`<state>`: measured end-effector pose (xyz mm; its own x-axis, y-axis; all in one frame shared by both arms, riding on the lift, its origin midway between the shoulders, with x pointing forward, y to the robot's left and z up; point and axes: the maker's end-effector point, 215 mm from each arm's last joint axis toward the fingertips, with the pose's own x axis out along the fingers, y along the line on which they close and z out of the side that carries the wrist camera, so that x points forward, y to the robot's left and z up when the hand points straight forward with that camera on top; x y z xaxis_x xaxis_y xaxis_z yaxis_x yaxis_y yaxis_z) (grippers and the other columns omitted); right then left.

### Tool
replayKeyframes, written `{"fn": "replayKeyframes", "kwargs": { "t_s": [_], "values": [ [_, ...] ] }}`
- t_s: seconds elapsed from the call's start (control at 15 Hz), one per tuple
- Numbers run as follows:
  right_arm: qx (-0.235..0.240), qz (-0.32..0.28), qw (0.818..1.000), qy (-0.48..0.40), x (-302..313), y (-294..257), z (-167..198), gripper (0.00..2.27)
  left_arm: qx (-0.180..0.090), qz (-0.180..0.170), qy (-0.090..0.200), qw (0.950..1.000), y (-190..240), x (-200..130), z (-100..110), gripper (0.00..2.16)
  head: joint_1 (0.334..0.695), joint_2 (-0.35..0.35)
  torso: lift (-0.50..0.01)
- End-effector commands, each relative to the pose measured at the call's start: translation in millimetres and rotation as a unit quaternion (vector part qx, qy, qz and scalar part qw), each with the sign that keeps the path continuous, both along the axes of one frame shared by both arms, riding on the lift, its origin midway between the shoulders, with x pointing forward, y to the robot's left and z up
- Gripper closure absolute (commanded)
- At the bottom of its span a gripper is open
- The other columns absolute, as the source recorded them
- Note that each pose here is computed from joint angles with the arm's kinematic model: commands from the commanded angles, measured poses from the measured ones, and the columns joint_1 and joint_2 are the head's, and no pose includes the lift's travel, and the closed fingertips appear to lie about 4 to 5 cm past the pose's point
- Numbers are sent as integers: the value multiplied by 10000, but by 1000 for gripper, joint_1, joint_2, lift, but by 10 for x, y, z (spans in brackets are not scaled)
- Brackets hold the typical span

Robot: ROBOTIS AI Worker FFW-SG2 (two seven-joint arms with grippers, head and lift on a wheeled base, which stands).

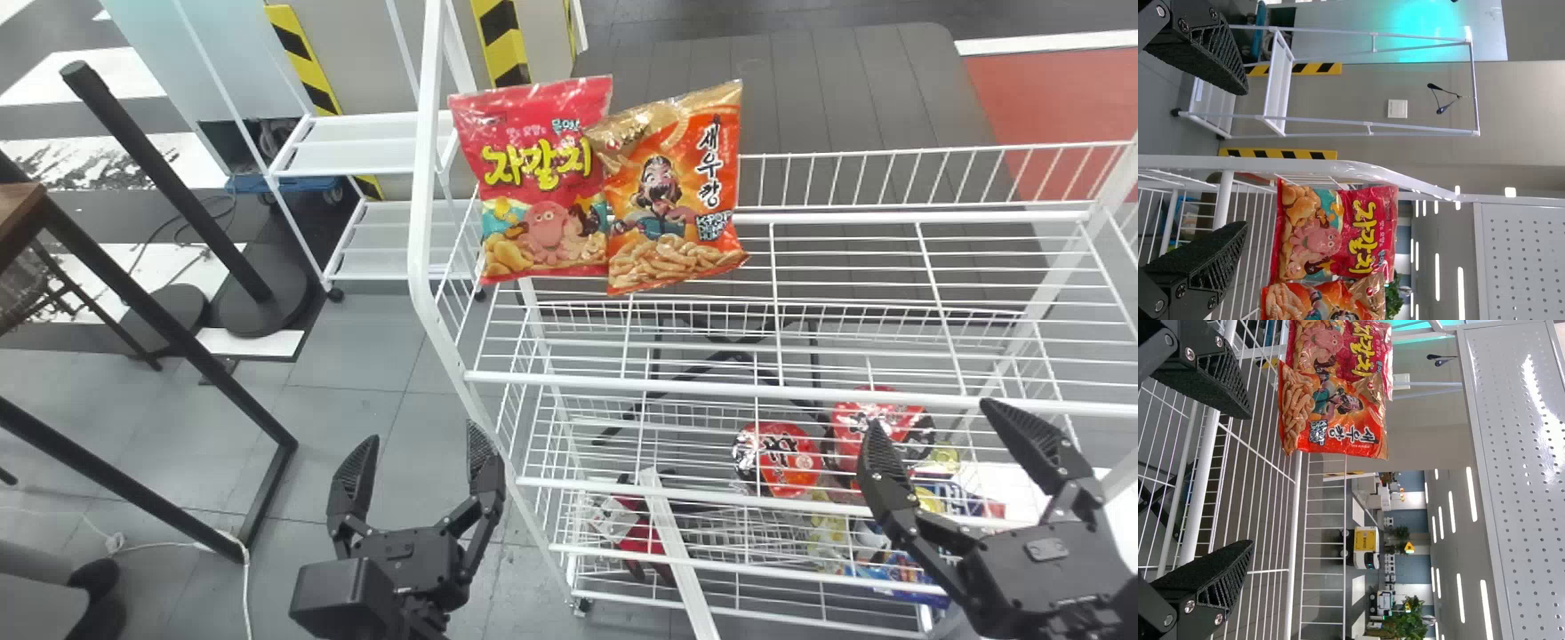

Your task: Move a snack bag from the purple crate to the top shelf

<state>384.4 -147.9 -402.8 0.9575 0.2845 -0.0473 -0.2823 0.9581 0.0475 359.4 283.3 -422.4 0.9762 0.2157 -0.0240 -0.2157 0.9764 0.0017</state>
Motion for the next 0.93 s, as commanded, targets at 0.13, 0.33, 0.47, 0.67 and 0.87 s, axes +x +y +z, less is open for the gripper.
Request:
{"fn": "replayKeyframes", "kwargs": {
  "t_s": [0.13,0.33,0.47,0.67,0.87],
  "values": [
    [10,3,10000,-39,0,8,24,161,-1,2,-11,10000,4,0,6,120,695,208,0],
    [11,2,10000,-54,1,7,33,161,-7,7,-11,10000,2,-1,5,120,695,209,0],
    [8,11,10000,-54,-1,17,33,161,-7,7,-11,10000,2,-1,5,120,695,209,0],
    [-17,-25,10000,-46,-23,46,24,127,-15,11,-18,10000,-1,1,12,120,695,210,-10],
    [-14,-69,9999,-73,-33,50,47,120,-12,1,-18,10000,-11,1,12,120,695,209,-20]
  ]
}}
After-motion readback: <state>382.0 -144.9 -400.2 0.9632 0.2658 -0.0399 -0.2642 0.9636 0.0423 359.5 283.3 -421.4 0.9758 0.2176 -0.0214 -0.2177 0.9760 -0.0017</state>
